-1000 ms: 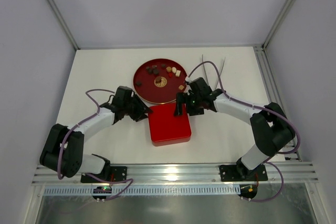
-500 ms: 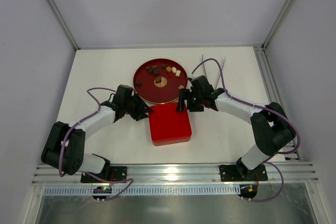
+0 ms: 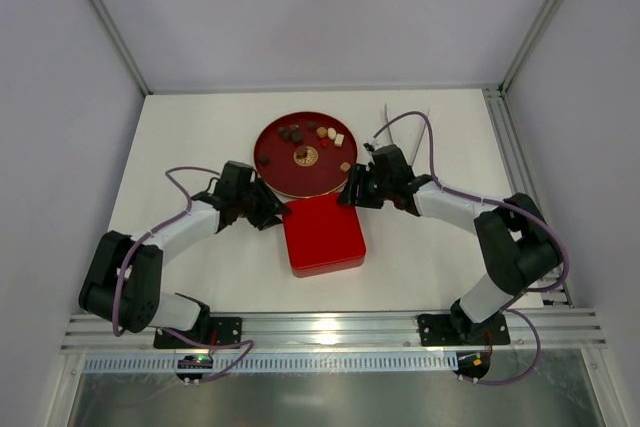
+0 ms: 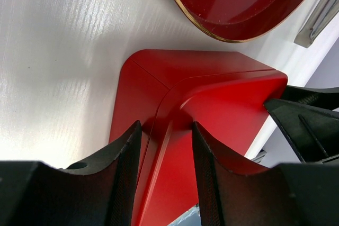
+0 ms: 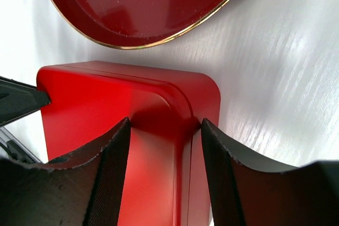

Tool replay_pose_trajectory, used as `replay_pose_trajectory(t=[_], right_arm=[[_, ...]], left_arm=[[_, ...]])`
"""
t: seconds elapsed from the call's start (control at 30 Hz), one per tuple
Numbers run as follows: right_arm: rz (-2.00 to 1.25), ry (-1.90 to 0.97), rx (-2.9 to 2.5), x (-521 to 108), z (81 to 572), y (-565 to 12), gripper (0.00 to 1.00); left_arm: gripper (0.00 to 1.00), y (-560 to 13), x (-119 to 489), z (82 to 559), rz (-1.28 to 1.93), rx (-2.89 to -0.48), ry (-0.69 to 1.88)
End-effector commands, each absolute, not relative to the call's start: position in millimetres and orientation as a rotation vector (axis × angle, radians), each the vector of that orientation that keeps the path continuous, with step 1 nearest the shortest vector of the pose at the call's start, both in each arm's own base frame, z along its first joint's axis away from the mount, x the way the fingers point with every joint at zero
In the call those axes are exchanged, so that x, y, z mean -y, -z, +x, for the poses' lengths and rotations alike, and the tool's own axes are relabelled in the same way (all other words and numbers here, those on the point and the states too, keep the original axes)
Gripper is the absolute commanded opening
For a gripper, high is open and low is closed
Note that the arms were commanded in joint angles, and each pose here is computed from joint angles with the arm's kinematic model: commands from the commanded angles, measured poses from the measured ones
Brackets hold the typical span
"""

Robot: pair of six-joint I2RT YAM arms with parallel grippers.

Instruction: Pack the chocolate

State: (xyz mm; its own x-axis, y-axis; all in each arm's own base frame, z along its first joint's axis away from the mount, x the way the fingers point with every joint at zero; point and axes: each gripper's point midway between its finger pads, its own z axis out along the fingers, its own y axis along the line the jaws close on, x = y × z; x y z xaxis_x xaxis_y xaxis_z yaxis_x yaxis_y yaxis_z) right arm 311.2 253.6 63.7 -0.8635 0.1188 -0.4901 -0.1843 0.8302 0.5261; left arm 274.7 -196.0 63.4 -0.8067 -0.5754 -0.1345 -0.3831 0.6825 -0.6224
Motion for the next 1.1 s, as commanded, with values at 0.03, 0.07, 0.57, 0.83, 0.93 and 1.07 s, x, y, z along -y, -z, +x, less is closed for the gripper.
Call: replay_pose_trajectory(t=[0.03, 0.07, 0.57, 0.83, 0.93, 1.07], right_arm=[[-0.021, -0.533, -2.699, -212, 275, 6, 0.45], [-0.025, -0.547, -2.694, -213, 275, 4, 0.48], [-0.016, -0.521, -2.657, -212, 285, -11, 0.58], [-0.006, -0.512, -2.646, -213, 291, -17, 0.58], [-0.003, -0.511, -2.645, -214, 292, -18, 0.58], [0.000, -0.508, -2.641, -214, 294, -20, 0.58]], left_arm=[[0.41, 5, 145, 207, -0.809, -2.877, 0.402], [0.43, 4, 147, 210, -0.794, -2.872, 0.414], [0.65, -45, 178, 226, -0.450, -2.825, 0.707], [0.66, -45, 178, 198, -0.385, -2.889, 0.739], [0.65, -41, 179, 185, -0.372, -2.916, 0.750], [0.61, -37, 183, 167, -0.351, -2.948, 0.754]])
